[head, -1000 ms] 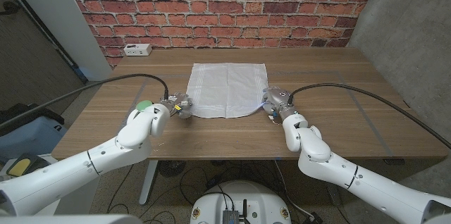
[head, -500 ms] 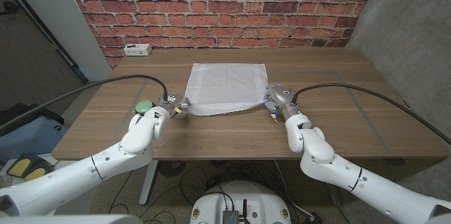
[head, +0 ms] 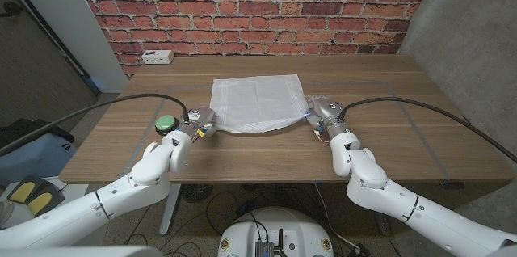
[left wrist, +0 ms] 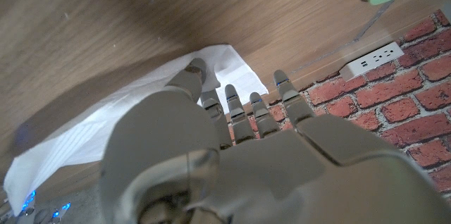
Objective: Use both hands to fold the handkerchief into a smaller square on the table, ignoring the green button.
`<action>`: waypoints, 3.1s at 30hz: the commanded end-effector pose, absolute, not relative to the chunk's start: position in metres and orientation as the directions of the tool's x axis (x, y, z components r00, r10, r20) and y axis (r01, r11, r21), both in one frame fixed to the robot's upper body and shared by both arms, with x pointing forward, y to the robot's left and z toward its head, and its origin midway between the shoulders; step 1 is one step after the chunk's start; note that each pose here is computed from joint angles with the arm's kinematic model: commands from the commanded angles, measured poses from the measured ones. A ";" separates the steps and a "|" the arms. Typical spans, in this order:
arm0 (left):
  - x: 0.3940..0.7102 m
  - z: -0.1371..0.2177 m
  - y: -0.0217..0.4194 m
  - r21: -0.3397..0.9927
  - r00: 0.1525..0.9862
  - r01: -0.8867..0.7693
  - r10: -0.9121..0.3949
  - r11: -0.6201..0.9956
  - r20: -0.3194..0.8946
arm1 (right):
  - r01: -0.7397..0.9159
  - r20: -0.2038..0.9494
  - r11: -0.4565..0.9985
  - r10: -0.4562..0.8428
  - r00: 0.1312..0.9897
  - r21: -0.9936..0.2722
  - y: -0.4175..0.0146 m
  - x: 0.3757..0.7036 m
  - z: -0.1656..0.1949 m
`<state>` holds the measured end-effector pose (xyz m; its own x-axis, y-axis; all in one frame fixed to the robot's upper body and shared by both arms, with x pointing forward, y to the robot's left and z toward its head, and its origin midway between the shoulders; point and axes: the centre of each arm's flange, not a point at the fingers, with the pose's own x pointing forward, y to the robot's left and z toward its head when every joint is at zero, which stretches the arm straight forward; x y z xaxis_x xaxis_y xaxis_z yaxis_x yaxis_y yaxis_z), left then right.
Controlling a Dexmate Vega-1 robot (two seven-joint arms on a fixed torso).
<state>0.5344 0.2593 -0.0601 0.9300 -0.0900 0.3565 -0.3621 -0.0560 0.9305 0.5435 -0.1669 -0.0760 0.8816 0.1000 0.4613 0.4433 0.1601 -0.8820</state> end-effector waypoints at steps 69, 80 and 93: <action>0.464 -0.008 0.298 0.886 0.862 -0.405 -0.231 0.224 0.452 | 0.685 0.694 0.252 -0.065 0.717 -0.684 -0.199 0.507 -0.025; 0.473 0.002 0.302 0.867 0.849 -0.445 -0.202 0.224 0.488 | 0.690 0.704 0.253 -0.049 0.709 -0.678 -0.197 0.522 -0.012; 0.492 0.014 0.299 0.865 0.851 -0.461 -0.176 0.198 0.494 | 0.682 0.701 0.257 -0.027 0.713 -0.684 -0.199 0.548 0.004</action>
<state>0.4778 0.2999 0.0052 0.8485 -0.1987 0.4905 -0.4511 0.2133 0.8666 0.5287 -0.1981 -0.0081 0.7096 -0.0446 0.7032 0.6891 0.2523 -0.6793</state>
